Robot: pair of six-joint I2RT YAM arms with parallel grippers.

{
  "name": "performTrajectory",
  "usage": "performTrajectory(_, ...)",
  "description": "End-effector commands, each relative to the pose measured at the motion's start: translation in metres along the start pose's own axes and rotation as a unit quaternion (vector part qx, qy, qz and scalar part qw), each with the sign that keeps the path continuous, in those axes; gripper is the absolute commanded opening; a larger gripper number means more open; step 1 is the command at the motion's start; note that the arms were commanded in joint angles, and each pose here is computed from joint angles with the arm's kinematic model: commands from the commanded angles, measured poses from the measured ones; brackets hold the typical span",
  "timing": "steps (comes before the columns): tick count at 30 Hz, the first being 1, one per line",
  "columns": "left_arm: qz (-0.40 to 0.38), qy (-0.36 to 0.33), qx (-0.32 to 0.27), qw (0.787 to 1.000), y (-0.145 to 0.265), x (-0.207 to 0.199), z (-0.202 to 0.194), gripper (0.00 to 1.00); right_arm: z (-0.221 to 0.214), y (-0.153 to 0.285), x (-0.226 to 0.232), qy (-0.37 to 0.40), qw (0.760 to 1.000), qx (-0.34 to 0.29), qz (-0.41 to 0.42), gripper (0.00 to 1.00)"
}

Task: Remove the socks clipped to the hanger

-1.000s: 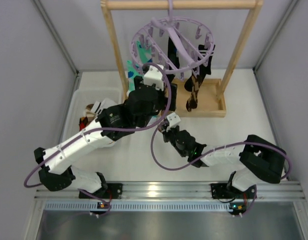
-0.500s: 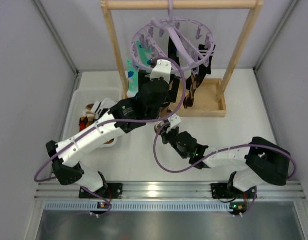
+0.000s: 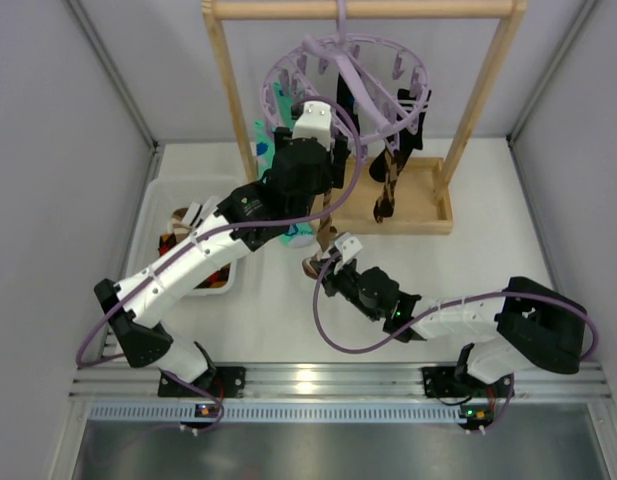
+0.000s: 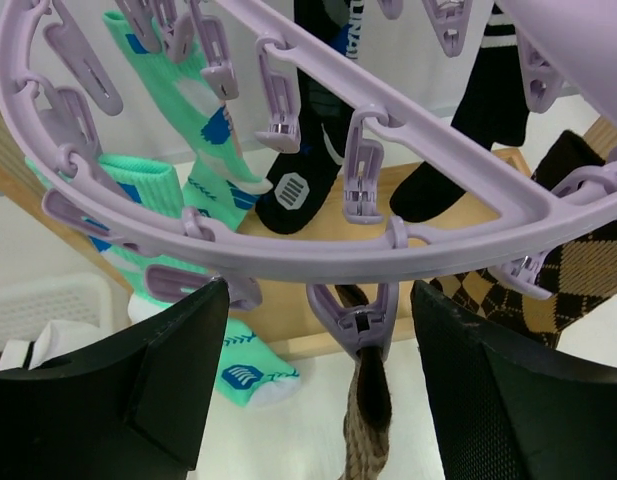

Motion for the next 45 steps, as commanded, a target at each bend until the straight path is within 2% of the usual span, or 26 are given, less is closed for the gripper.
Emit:
performTrajectory(1, -0.038, 0.032, -0.024, 0.998, -0.003, -0.005, 0.012, 0.77, 0.017, 0.001, 0.012, -0.021, 0.998, -0.046, 0.029, 0.00)
performTrajectory(2, -0.042, 0.034, -0.024, 0.998, -0.004, -0.006, 0.012, 0.72, 0.018, 0.000, 0.012, -0.022, 0.998, -0.046, 0.029, 0.00)
performTrajectory(8, -0.056, 0.040, -0.024, 0.997, -0.007, -0.011, 0.010, 0.65, 0.019, -0.002, 0.016, -0.020, 0.998, -0.046, 0.036, 0.00)
performTrajectory(12, -0.056, 0.042, -0.030, 0.997, -0.009, -0.011, 0.012, 0.52, 0.017, -0.002, 0.019, -0.018, 0.998, -0.044, 0.039, 0.00)
performTrajectory(13, -0.057, 0.044, -0.030, 0.997, -0.009, -0.012, 0.012, 0.42, 0.017, -0.002, 0.019, -0.019, 0.998, -0.044, 0.039, 0.00)
performTrajectory(16, -0.060, 0.047, -0.031, 0.997, -0.010, -0.013, 0.012, 0.27, 0.016, -0.001, 0.019, -0.018, 0.998, -0.043, 0.038, 0.00)
performTrajectory(23, -0.052, 0.047, -0.030, 0.997, -0.011, -0.011, 0.009, 0.13, 0.012, 0.006, 0.016, -0.027, 0.998, -0.046, 0.033, 0.00)
performTrajectory(26, -0.055, 0.051, -0.029, 0.997, -0.007, -0.009, 0.009, 0.21, 0.010, 0.009, 0.015, -0.030, 0.998, -0.041, 0.031, 0.00)
performTrajectory(30, -0.067, 0.057, -0.020, 0.996, 0.001, -0.003, 0.005, 0.53, 0.018, 0.018, 0.009, -0.033, 0.998, -0.039, 0.021, 0.00)
performTrajectory(36, -0.056, 0.071, -0.026, 0.996, 0.032, 0.026, 0.002, 0.74, 0.031, 0.032, -0.001, -0.027, 0.999, -0.028, 0.011, 0.00)
performTrajectory(37, -0.053, 0.071, -0.030, 0.996, 0.037, 0.032, 0.003, 0.83, 0.037, 0.031, -0.003, -0.020, 0.999, -0.028, 0.007, 0.00)
performTrajectory(39, -0.030, 0.078, -0.042, 0.996, 0.057, 0.054, 0.003, 0.91, 0.039, 0.030, -0.005, 0.000, 1.000, -0.008, 0.003, 0.00)
performTrajectory(40, -0.018, 0.088, -0.045, 0.995, 0.064, 0.062, 0.002, 0.98, 0.050, 0.026, -0.006, 0.005, 1.000, -0.014, 0.003, 0.00)
performTrajectory(42, 0.012, 0.111, -0.059, 0.992, 0.086, 0.089, -0.004, 0.98, 0.055, 0.020, -0.009, 0.012, 1.000, -0.004, 0.005, 0.00)
performTrajectory(44, 0.008, 0.147, -0.086, 0.985, 0.115, 0.114, -0.002, 0.98, 0.071, 0.012, -0.009, 0.007, 1.000, -0.019, 0.024, 0.00)
performTrajectory(45, 0.019, 0.142, -0.080, 0.986, 0.118, 0.124, -0.017, 0.98, 0.072, 0.006, -0.011, 0.008, 1.000, -0.014, 0.024, 0.00)
Point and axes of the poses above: each gripper's point midway between its finger pads, its own y axis back along the fingers, its own x axis along the line the jaws close on, z = x × y, the point moved 10 cm from there along y, back along the fingers, and after that the axes turned 14 degrees about y, right-handed, at the moved point
